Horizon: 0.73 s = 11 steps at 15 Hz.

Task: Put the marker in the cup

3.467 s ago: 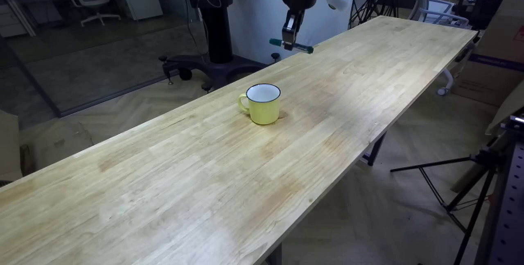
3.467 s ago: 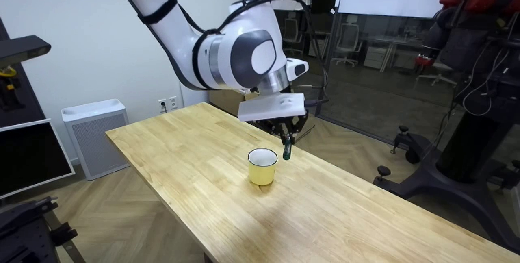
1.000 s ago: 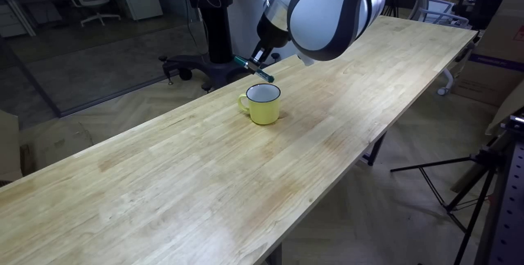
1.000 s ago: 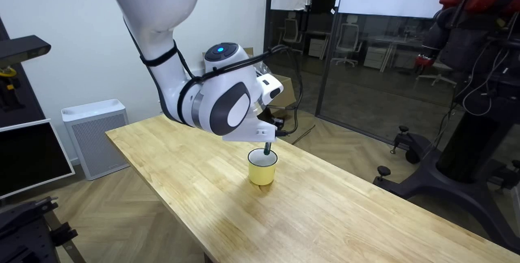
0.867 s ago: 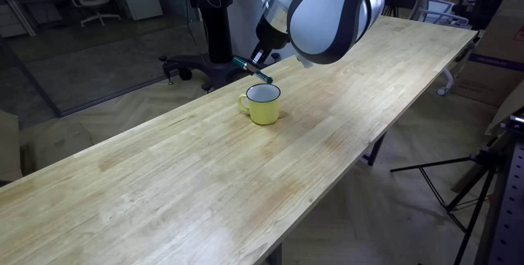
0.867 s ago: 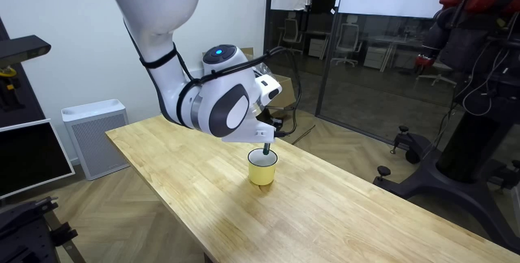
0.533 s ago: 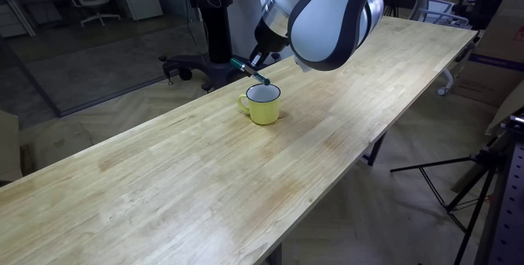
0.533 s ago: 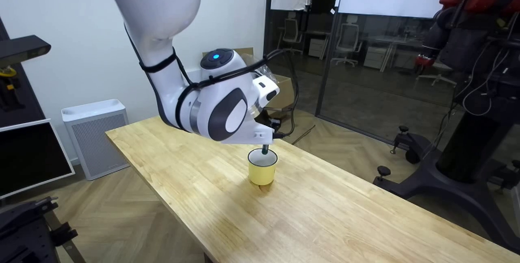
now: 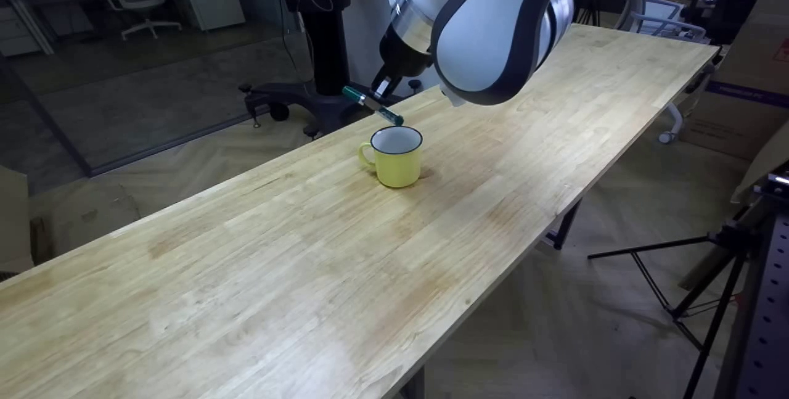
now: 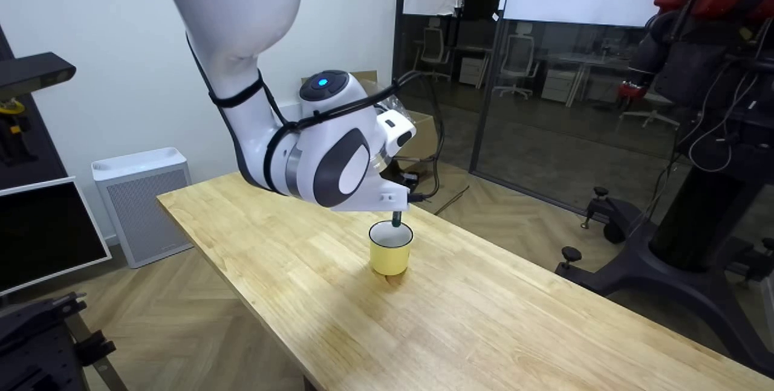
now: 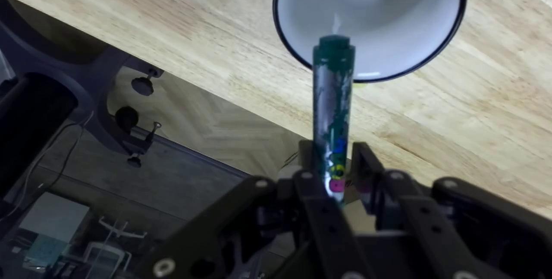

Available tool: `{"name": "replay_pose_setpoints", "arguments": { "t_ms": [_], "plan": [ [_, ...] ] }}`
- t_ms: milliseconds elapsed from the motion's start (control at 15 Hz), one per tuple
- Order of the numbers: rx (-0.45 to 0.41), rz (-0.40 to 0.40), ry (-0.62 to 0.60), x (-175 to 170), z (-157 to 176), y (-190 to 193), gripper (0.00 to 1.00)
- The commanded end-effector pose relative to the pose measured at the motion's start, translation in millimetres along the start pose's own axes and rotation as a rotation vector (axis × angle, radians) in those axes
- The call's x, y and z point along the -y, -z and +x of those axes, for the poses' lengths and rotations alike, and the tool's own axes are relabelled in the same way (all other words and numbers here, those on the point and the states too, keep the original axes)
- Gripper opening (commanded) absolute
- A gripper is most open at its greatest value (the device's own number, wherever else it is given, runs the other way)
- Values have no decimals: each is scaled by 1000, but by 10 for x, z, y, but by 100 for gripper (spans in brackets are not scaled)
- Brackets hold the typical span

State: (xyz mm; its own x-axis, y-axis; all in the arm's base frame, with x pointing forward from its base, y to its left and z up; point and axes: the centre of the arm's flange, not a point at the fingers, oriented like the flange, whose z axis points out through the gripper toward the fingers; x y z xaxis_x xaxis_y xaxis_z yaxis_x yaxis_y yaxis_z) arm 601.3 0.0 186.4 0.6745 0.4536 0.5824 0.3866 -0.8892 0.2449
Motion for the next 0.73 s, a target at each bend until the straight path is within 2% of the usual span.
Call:
{"name": "replay_pose_setpoints", "arguments": {
  "t_ms": [0,400,467,667],
  "plan": [
    [-13,1,2,-2,-29,-32,58],
    [0,21,5,14,-53,-53,98],
    [29,46,-13,10,-55,-55,100],
    [200,178,-33,123,-107,-92,100]
  ]
}}
